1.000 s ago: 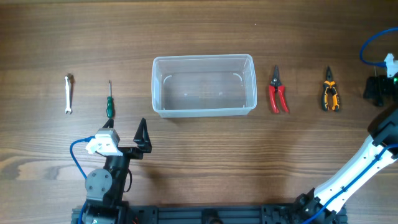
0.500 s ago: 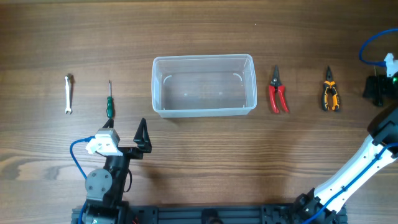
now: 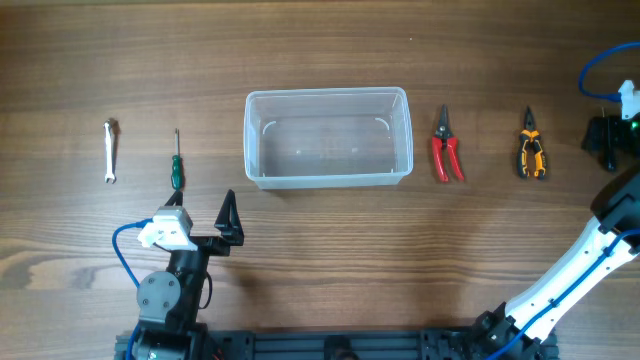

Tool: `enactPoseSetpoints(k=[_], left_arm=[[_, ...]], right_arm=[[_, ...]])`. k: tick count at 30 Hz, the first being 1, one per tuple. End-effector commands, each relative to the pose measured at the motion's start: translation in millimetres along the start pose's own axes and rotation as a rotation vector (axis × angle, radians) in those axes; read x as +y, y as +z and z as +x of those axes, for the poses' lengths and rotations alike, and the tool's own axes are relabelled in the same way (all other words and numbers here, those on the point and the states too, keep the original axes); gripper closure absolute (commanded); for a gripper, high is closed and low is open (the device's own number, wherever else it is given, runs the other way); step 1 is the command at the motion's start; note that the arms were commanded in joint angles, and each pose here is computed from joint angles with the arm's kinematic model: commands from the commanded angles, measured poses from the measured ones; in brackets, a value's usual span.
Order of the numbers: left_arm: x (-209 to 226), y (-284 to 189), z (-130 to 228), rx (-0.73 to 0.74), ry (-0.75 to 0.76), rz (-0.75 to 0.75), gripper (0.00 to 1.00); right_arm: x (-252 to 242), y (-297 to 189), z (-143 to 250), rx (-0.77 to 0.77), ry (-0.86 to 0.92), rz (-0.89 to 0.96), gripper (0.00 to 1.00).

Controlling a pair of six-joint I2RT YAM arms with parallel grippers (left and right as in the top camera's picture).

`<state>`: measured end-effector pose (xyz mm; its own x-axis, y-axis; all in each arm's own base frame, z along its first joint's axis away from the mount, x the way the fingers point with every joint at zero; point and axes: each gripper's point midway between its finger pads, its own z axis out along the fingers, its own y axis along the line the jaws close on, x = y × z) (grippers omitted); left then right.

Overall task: Pack container
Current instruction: 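Lower the right gripper and close it on the screwdriver's black handle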

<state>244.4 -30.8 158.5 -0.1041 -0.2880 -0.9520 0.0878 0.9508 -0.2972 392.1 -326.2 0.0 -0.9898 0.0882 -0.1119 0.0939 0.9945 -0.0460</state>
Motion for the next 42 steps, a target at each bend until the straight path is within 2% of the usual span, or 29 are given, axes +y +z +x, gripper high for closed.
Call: enactPoseSetpoints(k=[1,12,17,20,23,24,30,34,39,42], left_arm=[[3.5,0.0,-0.4,-0.009,0.020,-0.015,0.00],[3.5,0.0,-0.4,-0.009,0.020,-0.015,0.00],[3.5,0.0,-0.4,-0.009,0.020,-0.015,0.00],[3.5,0.0,-0.4,-0.009,0.020,-0.015,0.00],[3.5,0.0,-0.4,-0.009,0.020,-0.015,0.00],[3.5,0.0,-0.4,-0.009,0.020,-0.015,0.00],[3.5,0.0,-0.4,-0.009,0.020,-0.015,0.00],[3.5,0.0,-0.5,-0.009,0.020,-0.015,0.00],[3.5,0.0,-0.4,-0.009,0.020,-0.015,0.00],[3.5,0.0,-0.4,-0.009,0.020,-0.015,0.00]], right_arm=[[5.1,14.8,-0.8,0.006,0.006,-0.032,0.00],[0.7,14.8,2.8,0.025,0.007,-0.008,0.02],[1.1,14.8,3.2,0.027,0.007,-0.009,0.31],[1.5,14.8,3.7,0.029,0.009,-0.011,0.33],[2.1,14.7,4.6,0.032,0.011,-0.013,0.45],[2.1,14.7,4.6,0.032,0.015,-0.013,0.52],[1.6,14.7,4.0,0.030,0.019,-0.011,0.72],[0.5,14.8,2.3,0.023,0.036,-0.006,0.78],[-0.3,14.6,1.2,0.018,0.035,-0.003,0.79],[-0.2,14.7,0.3,0.016,0.035,-0.002,0.90]])
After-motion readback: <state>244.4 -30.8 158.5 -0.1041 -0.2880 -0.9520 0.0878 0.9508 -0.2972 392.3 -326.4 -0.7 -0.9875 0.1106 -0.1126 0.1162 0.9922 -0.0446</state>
